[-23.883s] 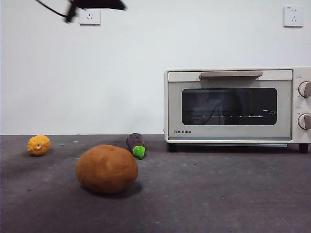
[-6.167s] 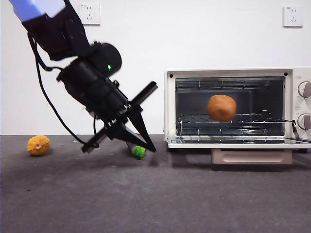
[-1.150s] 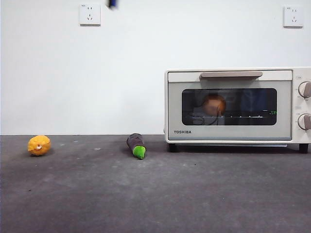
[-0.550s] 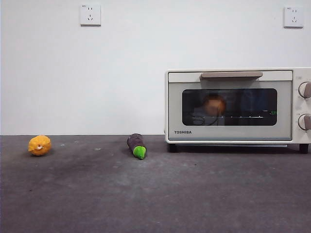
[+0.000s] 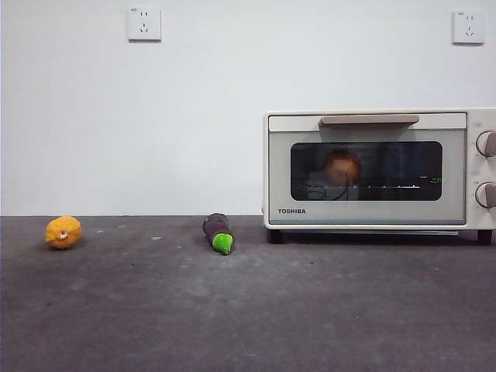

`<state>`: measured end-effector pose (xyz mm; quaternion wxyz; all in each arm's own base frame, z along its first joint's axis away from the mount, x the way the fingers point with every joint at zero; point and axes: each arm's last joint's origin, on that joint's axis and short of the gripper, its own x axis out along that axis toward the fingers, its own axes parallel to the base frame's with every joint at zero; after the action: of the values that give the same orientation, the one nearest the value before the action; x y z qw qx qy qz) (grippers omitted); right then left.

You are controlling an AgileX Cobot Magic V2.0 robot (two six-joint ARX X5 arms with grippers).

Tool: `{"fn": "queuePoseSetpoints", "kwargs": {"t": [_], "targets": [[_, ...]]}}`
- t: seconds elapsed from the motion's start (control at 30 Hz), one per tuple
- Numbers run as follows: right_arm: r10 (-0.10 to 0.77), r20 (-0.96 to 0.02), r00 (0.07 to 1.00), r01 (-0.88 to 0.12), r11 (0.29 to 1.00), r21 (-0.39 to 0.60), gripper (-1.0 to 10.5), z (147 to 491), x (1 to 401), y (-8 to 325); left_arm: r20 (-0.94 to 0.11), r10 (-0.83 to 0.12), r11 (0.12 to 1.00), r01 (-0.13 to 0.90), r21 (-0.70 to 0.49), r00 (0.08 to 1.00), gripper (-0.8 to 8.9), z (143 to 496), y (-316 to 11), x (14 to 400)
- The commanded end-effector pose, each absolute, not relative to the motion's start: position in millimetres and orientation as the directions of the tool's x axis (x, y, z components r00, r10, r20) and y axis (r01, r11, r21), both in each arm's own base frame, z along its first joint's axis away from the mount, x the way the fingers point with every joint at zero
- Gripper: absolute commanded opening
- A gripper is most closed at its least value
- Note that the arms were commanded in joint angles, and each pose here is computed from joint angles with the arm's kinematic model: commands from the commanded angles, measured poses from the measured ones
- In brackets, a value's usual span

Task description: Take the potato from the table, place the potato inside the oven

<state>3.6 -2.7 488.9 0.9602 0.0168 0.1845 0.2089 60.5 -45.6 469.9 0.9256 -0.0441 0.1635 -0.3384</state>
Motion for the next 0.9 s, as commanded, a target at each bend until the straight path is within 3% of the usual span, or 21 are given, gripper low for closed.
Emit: {"fn": "queuePoseSetpoints", "kwargs": {"t": [0.03, 0.13, 0.23, 0.37, 0.5, 0.67, 0.83, 0.9], "targets": [[0.401, -0.375, 0.836, -0.390, 0.914, 0.111, 0.0, 485.9, 4.3, -2.3, -0.280, -0.645, 0.763, 0.617, -0.190, 0.711, -0.04, 468.9, -48.0, 63.3], [0.401, -0.375, 0.836, -0.389, 0.914, 0.110, 0.0, 485.9, 4.3, -2.3, -0.287, -0.644, 0.764, 0.618, -0.186, 0.709, -0.04, 468.6, -50.6, 67.1], [0.401, -0.375, 0.836, -0.389, 0.915, 0.110, 0.0, 485.9, 4.3, -2.3, -0.301, -0.541, 0.799, 0.592, 0.108, 0.785, -0.04, 466.1, -46.8, 72.9], [0.400, -0.379, 0.834, -0.389, 0.915, 0.110, 0.0, 486.0, 5.6, -1.4, -0.341, -0.456, 0.755, 0.560, 0.342, 0.822, -0.04, 448.8, -37.7, 83.3], [0.400, -0.379, 0.834, -0.389, 0.915, 0.110, 0.0, 486.0, 5.6, -1.4, -0.295, -0.444, 0.776, 0.528, 0.346, 0.846, -0.04, 417.2, -28.1, 95.2], [0.400, -0.381, 0.834, -0.389, 0.915, 0.109, 0.0, 486.0, 6.3, -0.9, -0.136, -0.295, 0.861, 0.325, 0.391, 0.946, -0.04, 349.1, -15.0, 115.2], [0.400, -0.381, 0.834, -0.389, 0.915, 0.109, 0.0, 486.0, 6.3, -0.9, -0.015, -0.339, 0.901, 0.329, 0.282, 0.941, -0.04, 281.8, -16.3, 110.9], [0.399, -0.385, 0.832, -0.388, 0.915, 0.108, 0.0, 486.1, 7.7, 0.1, 0.004, -0.288, 0.927, 0.277, 0.252, 0.958, -0.04, 259.1, -14.8, 106.2]]}}
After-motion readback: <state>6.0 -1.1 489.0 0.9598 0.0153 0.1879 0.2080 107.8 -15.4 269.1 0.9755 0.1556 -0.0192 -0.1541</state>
